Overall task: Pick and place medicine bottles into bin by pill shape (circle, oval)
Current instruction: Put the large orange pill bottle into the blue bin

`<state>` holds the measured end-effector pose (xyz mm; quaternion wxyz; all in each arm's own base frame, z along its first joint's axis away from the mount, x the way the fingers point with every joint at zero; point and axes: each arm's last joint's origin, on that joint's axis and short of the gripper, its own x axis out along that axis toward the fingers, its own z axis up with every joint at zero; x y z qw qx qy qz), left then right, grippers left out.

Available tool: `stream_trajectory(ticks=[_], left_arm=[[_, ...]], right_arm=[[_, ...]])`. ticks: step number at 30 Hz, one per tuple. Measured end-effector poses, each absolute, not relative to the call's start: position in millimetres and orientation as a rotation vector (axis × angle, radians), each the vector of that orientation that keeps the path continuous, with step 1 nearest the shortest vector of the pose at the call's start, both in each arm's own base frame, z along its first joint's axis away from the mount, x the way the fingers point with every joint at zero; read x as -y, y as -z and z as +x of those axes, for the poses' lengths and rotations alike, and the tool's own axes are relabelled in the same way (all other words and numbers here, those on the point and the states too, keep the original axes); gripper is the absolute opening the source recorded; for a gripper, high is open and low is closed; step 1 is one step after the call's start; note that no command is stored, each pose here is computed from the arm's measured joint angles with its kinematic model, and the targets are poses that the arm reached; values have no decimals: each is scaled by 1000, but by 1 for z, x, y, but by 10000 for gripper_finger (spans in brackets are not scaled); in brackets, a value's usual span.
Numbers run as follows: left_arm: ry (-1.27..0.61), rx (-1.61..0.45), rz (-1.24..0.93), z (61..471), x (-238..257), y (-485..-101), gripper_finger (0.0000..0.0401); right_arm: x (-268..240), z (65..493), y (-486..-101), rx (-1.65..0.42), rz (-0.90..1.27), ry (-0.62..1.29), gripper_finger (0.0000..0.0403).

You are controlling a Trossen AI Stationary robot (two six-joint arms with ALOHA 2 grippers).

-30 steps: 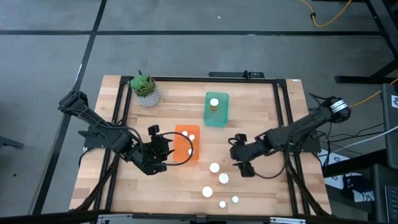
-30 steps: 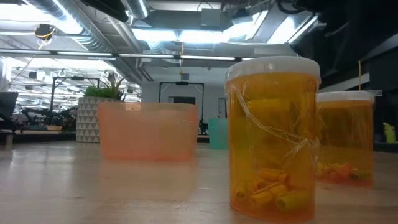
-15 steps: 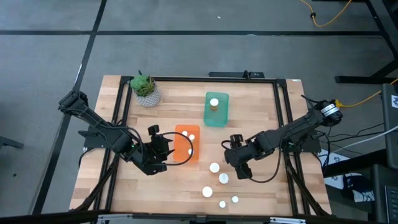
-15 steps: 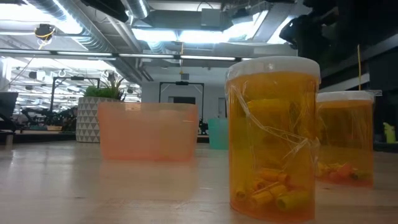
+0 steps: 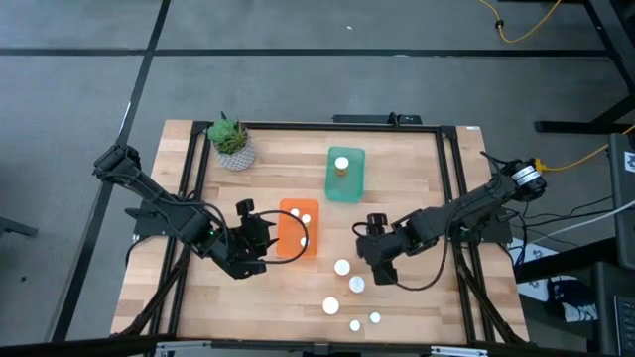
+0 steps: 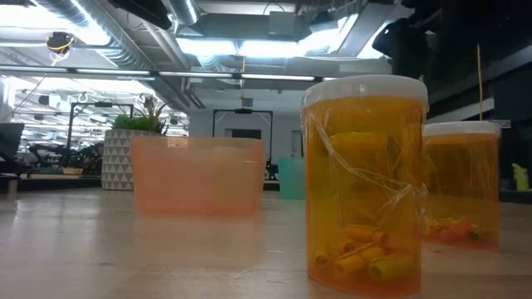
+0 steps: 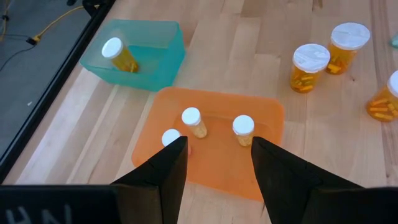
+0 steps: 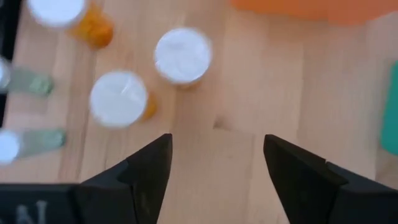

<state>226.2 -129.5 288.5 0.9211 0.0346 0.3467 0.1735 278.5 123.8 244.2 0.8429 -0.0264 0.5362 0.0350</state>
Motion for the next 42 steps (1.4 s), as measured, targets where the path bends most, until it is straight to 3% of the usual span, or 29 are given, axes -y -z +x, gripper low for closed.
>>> stream_trajectory(ticks=[10,16,25,42], left_arm=[[-357,-712,70,226,129,-289,171],[-357,-712,71,226,129,-289,171],[-356,-712,71,226,130,-289,171],[-365,-713,68,227,128,-289,171]], right_arm=[[-120,280,-243,-1120,-49,-19,298],[-120,282,-242,-1114,3,3,297],[-133,276,-240,-1200,100,-152,296],[-177,298,-180,-1355,16,-160,296]])
